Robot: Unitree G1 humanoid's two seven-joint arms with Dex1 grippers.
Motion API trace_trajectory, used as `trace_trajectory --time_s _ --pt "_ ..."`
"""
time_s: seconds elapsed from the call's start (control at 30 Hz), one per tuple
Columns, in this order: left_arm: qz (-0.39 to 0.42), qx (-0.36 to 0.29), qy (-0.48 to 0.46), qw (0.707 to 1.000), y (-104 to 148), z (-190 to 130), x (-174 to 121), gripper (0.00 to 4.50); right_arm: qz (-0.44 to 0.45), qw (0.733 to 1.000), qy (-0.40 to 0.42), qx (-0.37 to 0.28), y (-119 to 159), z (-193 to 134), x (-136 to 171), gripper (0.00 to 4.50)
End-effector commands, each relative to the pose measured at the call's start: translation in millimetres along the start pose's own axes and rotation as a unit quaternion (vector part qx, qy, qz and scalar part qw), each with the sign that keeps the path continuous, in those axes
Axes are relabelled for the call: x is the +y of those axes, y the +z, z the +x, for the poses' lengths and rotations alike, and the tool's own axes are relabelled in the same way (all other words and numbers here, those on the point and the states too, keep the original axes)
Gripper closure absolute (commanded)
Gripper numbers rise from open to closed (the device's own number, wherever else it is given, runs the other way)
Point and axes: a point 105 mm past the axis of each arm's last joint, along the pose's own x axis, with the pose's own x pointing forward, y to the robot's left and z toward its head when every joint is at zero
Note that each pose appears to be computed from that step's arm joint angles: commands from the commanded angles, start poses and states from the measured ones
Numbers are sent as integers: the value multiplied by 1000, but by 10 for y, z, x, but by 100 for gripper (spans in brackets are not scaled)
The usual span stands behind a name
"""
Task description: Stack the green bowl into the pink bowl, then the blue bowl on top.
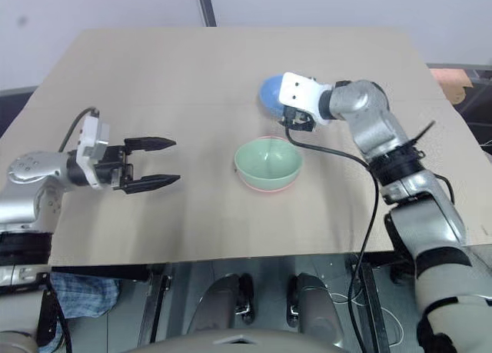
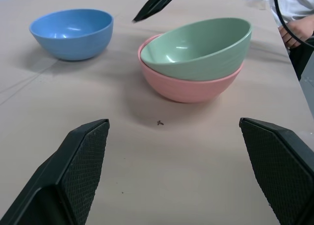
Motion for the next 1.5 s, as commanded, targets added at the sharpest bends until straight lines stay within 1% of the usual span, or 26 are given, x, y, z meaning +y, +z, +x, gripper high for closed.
trace_trajectory --time_s 0.03,0.23,0.43,0.47,0.5,0.53,0.7,0.77,0.9,1.03,1.2,1.27,1.33,1.4,1.47,1.5 --pt "26 -7 21 999 178 -94 -7 0 -45 999 -12 -8 118 136 -99 65" --pt "36 -6 73 997 242 -227 36 0 -45 999 0 -14 185 360 -41 65" --pt "37 3 110 993 235 -342 37 0 -50 999 13 -3 133 458 41 65" --pt "36 4 115 993 235 -355 38 0 -46 999 13 -1 125 467 44 104" --pt "36 6 121 992 231 -368 42 0 -45 999 11 2 104 470 44 117" --pt "36 10 128 991 220 -383 50 0 -45 999 10 7 70 466 43 143" --pt "38 23 139 989 169 -436 38 0 -44 999 8 19 -30 457 63 380" --pt "38 23 139 989 167 -440 36 0 -45 999 8 20 -39 458 67 429" --pt "40 23 138 989 166 -427 44 0 -48 999 3 18 -36 451 48 429" --pt "41 22 135 990 167 -408 63 0 -66 998 -13 5 27 411 -39 429" --pt "43 21 126 991 165 -378 89 0 -67 996 -21 -49 293 290 -210 429" --pt "44 19 120 992 168 -348 101 0 -61 993 -12 -104 540 122 -310 429" --pt "44 17 113 992 169 -315 115 0 -49 986 21 -158 771 -159 -318 429" --pt "44 17 109 993 167 -296 125 0 -33 981 56 -182 884 -364 -224 429" --pt "44 18 105 993 157 -282 129 0 -20 979 76 -189 940 -505 -138 429" --pt "44 18 103 994 151 -274 133 0 -12 977 99 -190 954 -606 -52 429"
